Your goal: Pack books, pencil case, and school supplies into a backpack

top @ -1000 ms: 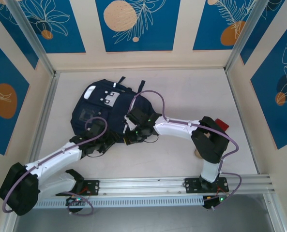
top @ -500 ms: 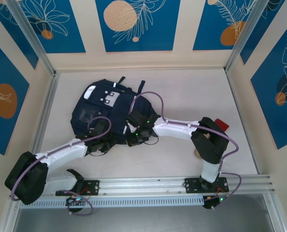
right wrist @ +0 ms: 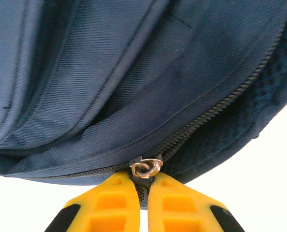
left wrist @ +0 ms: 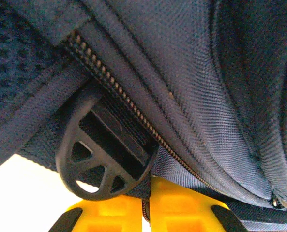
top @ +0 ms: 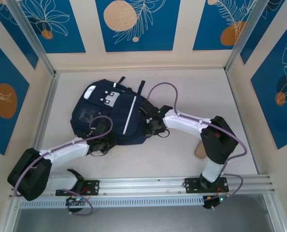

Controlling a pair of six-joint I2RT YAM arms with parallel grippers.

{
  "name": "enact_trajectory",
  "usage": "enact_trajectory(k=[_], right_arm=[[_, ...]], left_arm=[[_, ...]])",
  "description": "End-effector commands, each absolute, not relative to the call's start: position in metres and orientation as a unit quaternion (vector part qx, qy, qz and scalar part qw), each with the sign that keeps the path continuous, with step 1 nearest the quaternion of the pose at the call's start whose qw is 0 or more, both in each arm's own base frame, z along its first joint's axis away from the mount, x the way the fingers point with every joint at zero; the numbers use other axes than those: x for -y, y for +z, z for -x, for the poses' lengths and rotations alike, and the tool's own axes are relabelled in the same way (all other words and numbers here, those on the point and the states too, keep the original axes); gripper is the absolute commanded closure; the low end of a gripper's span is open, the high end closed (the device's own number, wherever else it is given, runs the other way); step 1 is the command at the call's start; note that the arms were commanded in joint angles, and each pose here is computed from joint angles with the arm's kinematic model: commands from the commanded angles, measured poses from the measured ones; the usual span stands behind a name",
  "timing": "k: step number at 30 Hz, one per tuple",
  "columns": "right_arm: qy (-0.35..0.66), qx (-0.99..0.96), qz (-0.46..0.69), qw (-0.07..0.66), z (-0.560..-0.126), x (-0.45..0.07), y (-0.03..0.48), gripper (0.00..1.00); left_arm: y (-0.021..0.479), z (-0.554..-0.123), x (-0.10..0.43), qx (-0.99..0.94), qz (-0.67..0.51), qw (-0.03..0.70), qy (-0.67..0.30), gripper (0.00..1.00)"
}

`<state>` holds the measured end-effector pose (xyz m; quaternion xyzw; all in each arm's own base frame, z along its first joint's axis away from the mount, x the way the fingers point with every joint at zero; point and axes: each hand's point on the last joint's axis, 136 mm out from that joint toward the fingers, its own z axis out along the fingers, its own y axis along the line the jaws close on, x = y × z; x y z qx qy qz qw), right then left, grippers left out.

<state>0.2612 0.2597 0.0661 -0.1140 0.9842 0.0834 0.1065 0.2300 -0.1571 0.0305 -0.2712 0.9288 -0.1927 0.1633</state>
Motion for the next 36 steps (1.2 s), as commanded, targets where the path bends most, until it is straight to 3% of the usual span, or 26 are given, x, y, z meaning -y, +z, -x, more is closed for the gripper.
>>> enact_trajectory(k=[1, 17, 22, 28, 36], right_arm=[[0.038, -0.988, 0.107, 0.104, -0.256, -0.233, 0.072, 1.00], [0.174, -0.969, 0.173, 0.014, -0.153, -0.301, 0.052, 1.00], [0.217, -0.960, 0.172, 0.036, -0.162, -0.331, 0.067, 1.00], [0.262, -0.948, 0.169, 0.063, -0.187, -0.362, 0.084, 1.00], [0.273, -0.946, 0.167, 0.056, -0.197, -0.373, 0.083, 1.00]], left_arm=[[0.022, -0.232, 0.136, -0.941, 0.260, 0.176, -0.126, 0.92], [0.045, -0.311, 0.161, -0.956, 0.180, 0.189, -0.135, 0.88], [0.053, -0.327, 0.153, -0.954, 0.191, 0.194, -0.125, 0.80], [0.066, -0.309, 0.134, -0.946, 0.230, 0.190, -0.124, 0.64], [0.083, -0.268, 0.148, -0.917, 0.271, 0.168, -0.238, 0.53]])
